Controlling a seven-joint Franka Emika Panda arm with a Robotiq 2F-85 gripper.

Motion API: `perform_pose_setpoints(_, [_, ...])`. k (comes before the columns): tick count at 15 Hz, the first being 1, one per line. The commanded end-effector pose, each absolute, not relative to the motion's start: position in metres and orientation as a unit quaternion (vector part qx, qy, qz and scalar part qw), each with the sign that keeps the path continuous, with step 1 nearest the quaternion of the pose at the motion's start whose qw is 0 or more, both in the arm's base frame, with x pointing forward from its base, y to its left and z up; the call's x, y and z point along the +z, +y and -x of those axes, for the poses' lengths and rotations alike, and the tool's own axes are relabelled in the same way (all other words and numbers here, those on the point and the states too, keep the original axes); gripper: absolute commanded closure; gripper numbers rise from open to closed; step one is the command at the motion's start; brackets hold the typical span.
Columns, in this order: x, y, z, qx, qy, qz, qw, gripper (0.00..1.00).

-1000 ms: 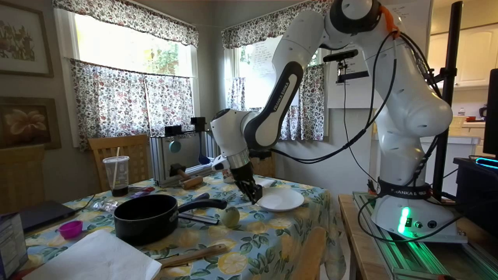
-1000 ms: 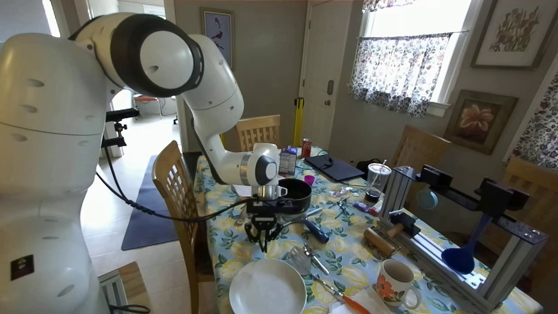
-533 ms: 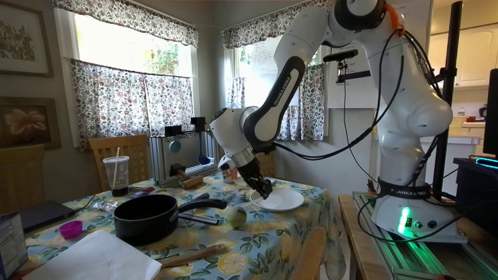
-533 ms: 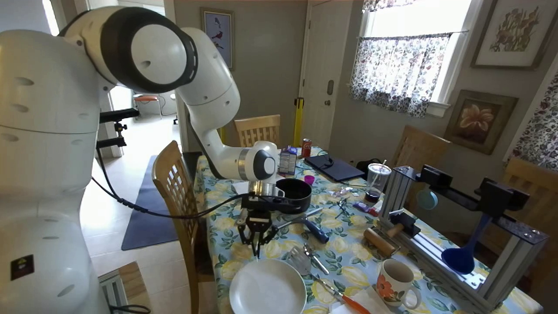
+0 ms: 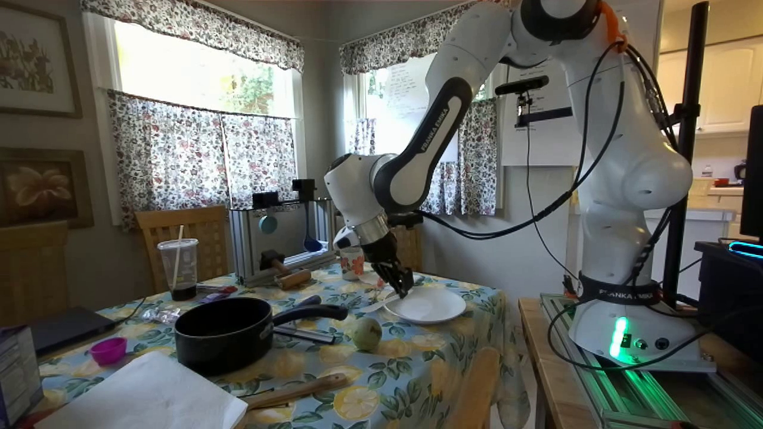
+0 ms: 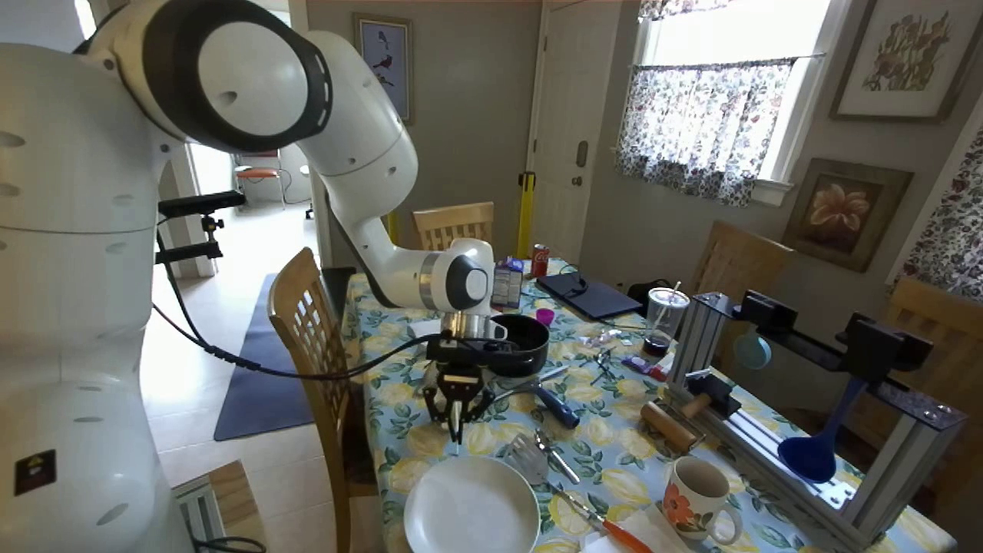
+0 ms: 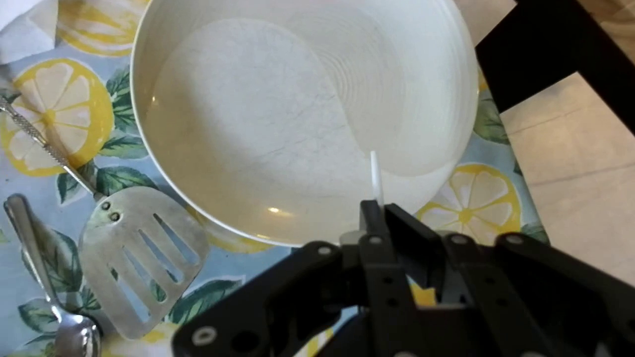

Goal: Use the knife to poke at the ball

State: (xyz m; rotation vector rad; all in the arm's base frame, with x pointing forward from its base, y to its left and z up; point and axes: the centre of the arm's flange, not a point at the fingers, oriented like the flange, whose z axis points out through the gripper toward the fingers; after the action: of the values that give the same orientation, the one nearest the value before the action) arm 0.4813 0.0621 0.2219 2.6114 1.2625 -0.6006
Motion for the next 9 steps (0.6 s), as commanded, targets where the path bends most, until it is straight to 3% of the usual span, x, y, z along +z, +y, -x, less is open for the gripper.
perform_pose_setpoints(1, [0.247, 0.011, -0.452, -0.135, 0.422, -0.896, 0.022, 0.98])
perform_pose_setpoints(9, [0.269, -0.129, -0.378, -0.036, 0.328, -0.931, -0.158, 0.98])
